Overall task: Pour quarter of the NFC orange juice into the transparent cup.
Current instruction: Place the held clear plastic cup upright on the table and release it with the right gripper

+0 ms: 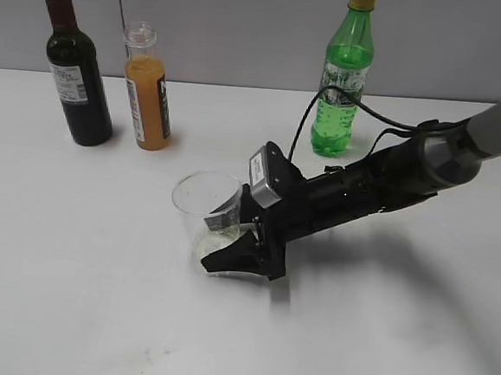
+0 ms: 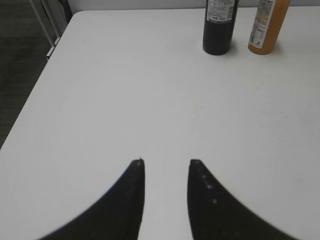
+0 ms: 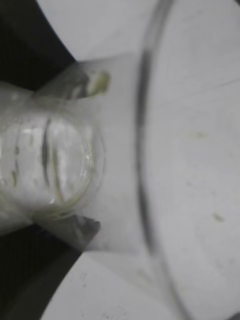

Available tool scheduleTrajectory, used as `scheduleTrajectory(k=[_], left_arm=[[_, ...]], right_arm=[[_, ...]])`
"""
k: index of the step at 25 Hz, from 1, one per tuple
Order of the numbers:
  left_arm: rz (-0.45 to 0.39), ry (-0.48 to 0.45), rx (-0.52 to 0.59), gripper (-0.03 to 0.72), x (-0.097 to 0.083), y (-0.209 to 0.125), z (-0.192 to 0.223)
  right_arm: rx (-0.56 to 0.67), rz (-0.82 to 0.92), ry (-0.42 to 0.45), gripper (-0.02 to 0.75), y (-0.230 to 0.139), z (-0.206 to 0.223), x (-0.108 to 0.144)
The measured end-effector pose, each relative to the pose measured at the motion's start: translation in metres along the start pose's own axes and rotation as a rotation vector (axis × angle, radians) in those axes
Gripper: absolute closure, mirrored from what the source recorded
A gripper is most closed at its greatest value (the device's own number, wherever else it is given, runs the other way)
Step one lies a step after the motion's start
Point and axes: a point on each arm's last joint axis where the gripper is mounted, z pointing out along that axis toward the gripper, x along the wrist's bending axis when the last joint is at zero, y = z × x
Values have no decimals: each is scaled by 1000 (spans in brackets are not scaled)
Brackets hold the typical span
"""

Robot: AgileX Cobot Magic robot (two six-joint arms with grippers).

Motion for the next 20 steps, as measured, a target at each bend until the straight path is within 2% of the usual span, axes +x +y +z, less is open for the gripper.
scheduleTrajectory(k=[8,12,20], left_arm=[[0,0,0,454,0,0,0],[0,0,0,454,0,0,0],[0,0,0,454,0,0,0]], right_arm=[[63,-12,29,164,9,-5,-6],[92,25,49,125,8,-6,-4],[121,113,31,115,9,-8,-5]])
